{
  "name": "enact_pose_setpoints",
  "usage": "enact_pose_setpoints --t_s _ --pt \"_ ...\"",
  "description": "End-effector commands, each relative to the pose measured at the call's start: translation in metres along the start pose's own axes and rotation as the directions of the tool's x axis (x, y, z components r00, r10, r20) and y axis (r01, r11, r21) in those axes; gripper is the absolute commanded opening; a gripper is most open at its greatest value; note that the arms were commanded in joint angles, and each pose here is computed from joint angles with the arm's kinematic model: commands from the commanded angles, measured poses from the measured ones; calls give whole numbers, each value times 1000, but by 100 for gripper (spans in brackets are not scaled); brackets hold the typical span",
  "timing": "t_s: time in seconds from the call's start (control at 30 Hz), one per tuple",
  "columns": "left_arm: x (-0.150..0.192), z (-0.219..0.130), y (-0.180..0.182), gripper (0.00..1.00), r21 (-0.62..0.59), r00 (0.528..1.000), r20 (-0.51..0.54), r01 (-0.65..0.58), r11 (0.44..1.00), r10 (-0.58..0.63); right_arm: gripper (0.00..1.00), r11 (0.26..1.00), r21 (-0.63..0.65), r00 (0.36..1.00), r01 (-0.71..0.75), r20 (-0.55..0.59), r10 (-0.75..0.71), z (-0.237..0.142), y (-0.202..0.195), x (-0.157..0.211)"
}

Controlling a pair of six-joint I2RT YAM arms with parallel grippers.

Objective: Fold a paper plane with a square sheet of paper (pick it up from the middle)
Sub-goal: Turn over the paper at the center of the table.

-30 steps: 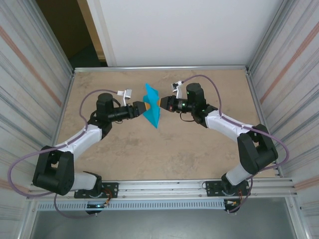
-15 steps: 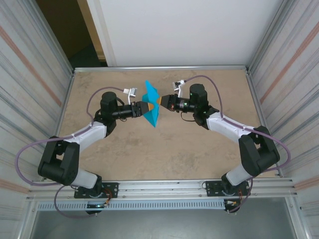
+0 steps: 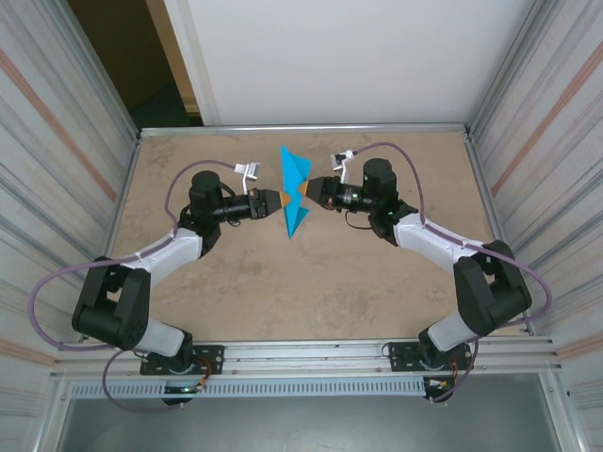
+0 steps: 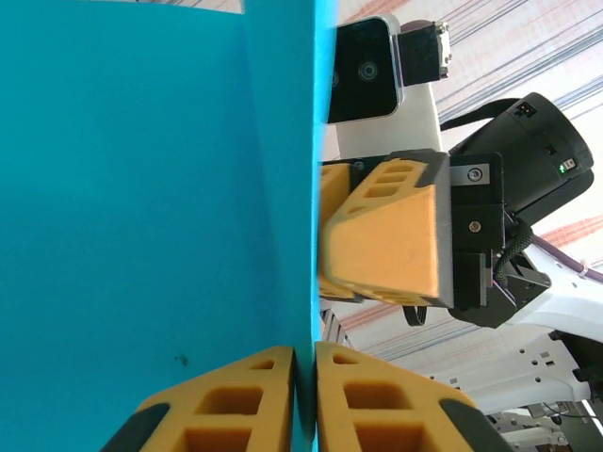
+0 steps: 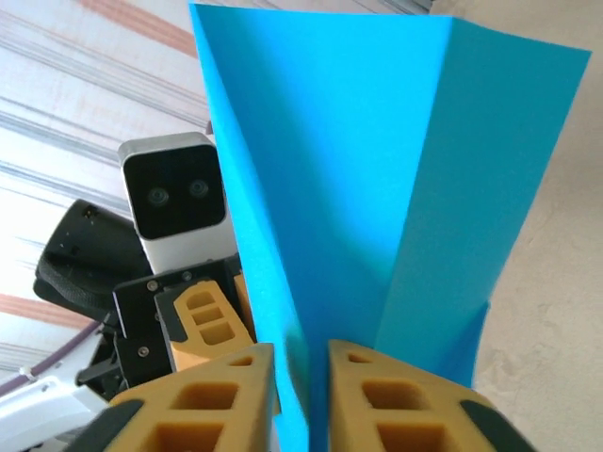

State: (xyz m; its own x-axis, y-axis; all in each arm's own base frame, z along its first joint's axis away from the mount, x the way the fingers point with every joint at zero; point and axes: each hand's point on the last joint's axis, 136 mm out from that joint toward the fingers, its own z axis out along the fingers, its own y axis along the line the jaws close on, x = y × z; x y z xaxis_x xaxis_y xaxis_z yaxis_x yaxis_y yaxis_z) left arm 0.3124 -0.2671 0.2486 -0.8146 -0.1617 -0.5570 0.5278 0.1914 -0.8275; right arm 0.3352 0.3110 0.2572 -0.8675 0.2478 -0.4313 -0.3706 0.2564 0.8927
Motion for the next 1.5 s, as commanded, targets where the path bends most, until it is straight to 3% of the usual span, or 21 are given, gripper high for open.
enact_pose_setpoints --t_s 0.0,0.17,0.27,0.33,0.37,0.47,0.6,0.67,0.77,0.97,1.07,1.23,1.47 --pt "-6 3 -5 12 2 999 -2 -46 999 46 35 999 50 1000 8 15 -9 -12 -2 -2" --pt "-2 -5 20 12 -184 997 -26 -80 980 77 59 962 273 996 25 76 -47 -41 -32 -8" --pt "2 -19 50 12 -441 988 -87 -156 884 130 65 908 417 990 36 110 -90 -65 -50 -10" --pt "5 -30 70 12 -621 964 -184 -267 737 193 66 868 496 985 31 134 -111 -81 -59 -13" --pt "8 -36 80 12 -699 945 -251 -328 635 212 66 847 530 982 25 144 -119 -89 -63 -13" --pt "6 -51 100 12 -812 892 -402 -453 368 208 67 802 597 977 -6 175 -123 -108 -76 -12" --pt "-4 -63 115 12 -818 810 -557 -573 45 180 67 747 661 968 -72 225 -107 -133 -92 -7" --pt "-8 -66 124 12 -784 772 -620 -615 -84 138 67 721 685 962 -110 255 -95 -146 -100 -3" --pt "-7 -63 139 12 -721 724 -686 -663 -202 70 67 675 717 948 -172 306 -83 -168 -112 3" --pt "0 -41 168 12 -569 618 -786 -735 -368 -20 67 631 735 928 -248 368 -64 -199 -123 14" --pt "6 -29 184 12 -518 583 -811 -756 -400 -52 67 623 737 926 -264 375 -50 -203 -128 18" --pt "27 -10 212 13 -451 527 -843 -801 -394 -106 67 609 742 925 -279 377 -36 -206 -134 22" --pt "50 7 227 17 -450 508 -853 -832 -325 -119 67 607 742 928 -285 371 -18 -204 -138 24"
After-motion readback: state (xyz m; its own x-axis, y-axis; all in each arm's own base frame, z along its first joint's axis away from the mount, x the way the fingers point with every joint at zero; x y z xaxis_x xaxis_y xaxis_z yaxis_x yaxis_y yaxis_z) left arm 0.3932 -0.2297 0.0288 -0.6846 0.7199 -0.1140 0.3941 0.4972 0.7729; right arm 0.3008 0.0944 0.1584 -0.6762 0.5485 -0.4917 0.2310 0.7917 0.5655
